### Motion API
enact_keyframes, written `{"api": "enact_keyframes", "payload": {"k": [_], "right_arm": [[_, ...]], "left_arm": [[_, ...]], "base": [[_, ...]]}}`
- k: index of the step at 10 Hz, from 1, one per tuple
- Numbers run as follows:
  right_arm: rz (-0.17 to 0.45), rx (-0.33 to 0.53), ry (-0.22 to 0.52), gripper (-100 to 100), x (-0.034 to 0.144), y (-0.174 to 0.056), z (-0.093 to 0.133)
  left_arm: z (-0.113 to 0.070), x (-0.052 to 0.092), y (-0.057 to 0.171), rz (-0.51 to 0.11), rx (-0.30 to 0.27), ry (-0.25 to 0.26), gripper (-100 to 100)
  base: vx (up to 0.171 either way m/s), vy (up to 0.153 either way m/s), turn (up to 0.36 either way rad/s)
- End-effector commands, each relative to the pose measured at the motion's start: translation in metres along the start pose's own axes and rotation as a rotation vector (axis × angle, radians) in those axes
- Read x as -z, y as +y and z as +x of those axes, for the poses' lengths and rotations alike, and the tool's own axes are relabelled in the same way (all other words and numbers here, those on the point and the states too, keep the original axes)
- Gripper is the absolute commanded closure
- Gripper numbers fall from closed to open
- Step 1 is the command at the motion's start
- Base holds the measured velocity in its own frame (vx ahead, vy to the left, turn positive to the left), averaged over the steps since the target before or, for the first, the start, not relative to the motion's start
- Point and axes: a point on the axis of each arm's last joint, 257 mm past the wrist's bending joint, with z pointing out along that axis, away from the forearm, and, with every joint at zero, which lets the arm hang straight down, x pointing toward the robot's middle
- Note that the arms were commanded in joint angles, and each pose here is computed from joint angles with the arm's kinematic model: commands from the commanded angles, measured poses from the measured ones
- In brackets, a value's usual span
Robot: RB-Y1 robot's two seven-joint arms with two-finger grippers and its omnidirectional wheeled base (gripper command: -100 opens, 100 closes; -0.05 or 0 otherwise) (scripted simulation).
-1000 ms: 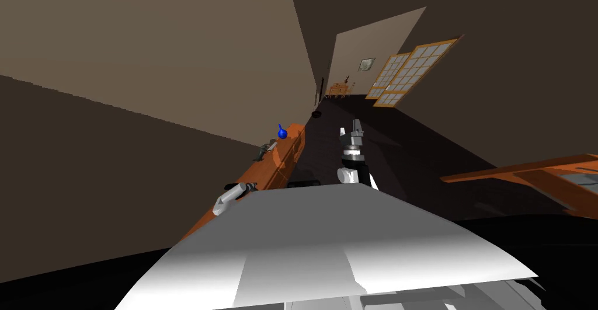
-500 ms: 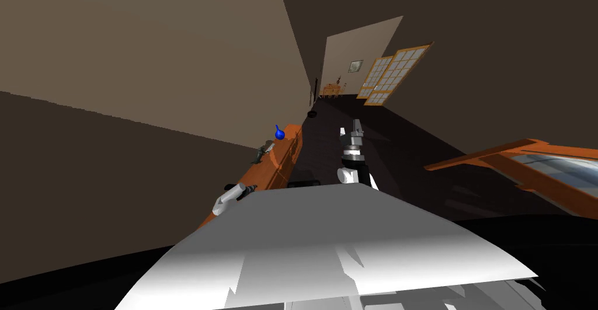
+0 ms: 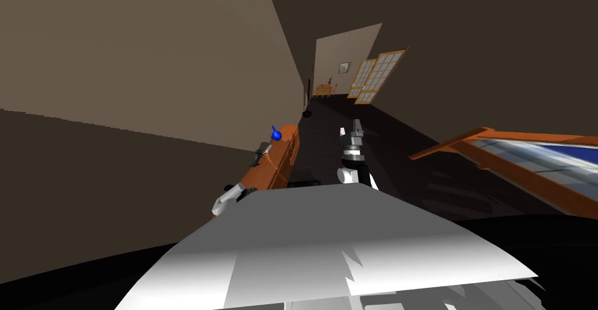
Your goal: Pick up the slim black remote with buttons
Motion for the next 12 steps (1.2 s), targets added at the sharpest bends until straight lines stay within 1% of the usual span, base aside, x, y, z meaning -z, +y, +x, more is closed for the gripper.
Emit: {"api": "enact_keyframes", "payload": {"k": [1, 2, 4, 5, 6, 7, 8, 9, 12], "right_arm": [[0.0, 0.0, 0.0, 0, 0.0, 0.0, 0.0], [0.0, 0.0, 0.0, 0, 0.0, 0.0, 0.0], [0.0, 0.0, 0.0, 0, 0.0, 0.0, 0.0], [0.0, 0.0, 0.0, 0, 0.0, 0.0, 0.0], [0.0, 0.0, 0.0, 0, 0.0, 0.0, 0.0], [0.0, 0.0, 0.0, 0, 0.0, 0.0, 0.0], [0.0, 0.0, 0.0, 0, 0.0, 0.0, 0.0], [0.0, 0.0, 0.0, 0, 0.0, 0.0, 0.0], [0.0, 0.0, 0.0, 0, 0.0, 0.0, 0.0]], "left_arm": [[-0.009, 0.0, -0.004, 0.02, 0.06, -0.047, -100], [-0.009, 0.0, -0.004, 0.02, 0.064, -0.047, -100], [-0.018, -0.001, -0.008, 0.038, 0.116, -0.086, -100], [-0.021, -0.001, -0.009, 0.045, 0.133, -0.099, -100], [-0.018, -0.001, -0.008, 0.04, 0.119, -0.089, -100], [-0.019, -0.001, -0.008, 0.041, 0.123, -0.092, 0], [-0.027, -0.007, -0.01, 0.04, 0.116, -0.09, -100], [-0.029, -0.01, -0.011, 0.04, 0.113, -0.09, -100], [-0.045, -0.022, -0.015, 0.039, 0.098, -0.088, -100]], "base": [[-0.035, 0.077, -0.179], [-0.025, 0.059, -0.04], [-0.02, 0.047, -0.111], [-0.032, 0.051, -0.121], [-0.016, 0.023, -0.022], [0.0, 0.0, 0.0], [0.034, 0.019, 0.049], [0.047, 0.021, 0.046], [0.054, 0.026, 0.044]]}}
